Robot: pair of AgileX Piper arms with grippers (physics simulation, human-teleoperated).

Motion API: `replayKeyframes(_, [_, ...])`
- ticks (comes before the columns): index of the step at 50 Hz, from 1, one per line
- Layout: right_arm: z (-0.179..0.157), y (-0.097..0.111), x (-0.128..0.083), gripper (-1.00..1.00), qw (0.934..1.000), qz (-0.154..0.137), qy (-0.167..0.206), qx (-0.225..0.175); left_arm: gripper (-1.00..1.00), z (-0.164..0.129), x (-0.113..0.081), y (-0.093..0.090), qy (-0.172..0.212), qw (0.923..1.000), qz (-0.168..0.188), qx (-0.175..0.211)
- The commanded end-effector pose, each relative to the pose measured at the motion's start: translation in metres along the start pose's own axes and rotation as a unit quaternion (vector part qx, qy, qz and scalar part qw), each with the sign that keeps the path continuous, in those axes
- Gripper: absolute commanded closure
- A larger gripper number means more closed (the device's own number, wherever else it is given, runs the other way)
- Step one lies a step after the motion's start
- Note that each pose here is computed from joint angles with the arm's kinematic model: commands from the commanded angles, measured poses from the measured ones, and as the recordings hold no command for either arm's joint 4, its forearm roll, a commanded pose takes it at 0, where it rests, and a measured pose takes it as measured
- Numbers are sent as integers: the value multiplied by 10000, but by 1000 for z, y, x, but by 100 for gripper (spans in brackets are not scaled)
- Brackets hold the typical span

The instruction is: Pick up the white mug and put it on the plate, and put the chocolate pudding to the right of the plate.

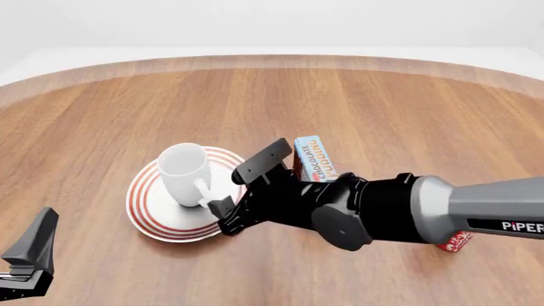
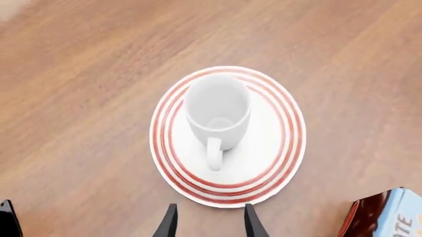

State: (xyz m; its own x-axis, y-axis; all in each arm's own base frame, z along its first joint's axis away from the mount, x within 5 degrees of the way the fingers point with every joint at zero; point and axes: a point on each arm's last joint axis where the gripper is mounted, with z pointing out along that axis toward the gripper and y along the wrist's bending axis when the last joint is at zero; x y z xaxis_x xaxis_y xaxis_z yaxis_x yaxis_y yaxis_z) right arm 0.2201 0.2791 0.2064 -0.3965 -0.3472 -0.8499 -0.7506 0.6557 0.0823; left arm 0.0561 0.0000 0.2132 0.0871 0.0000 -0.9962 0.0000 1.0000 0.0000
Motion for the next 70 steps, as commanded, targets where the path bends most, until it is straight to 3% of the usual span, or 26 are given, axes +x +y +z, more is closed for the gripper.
replayKeyframes(1, [-12,1,2,-100,10000,-15,-91,-18,-100,0,0,0,0,10000,0,0])
replayKeyframes(70, [-100,-12,28,-100,9975,41,-696,89,-100,0,0,0,0,10000,0,0])
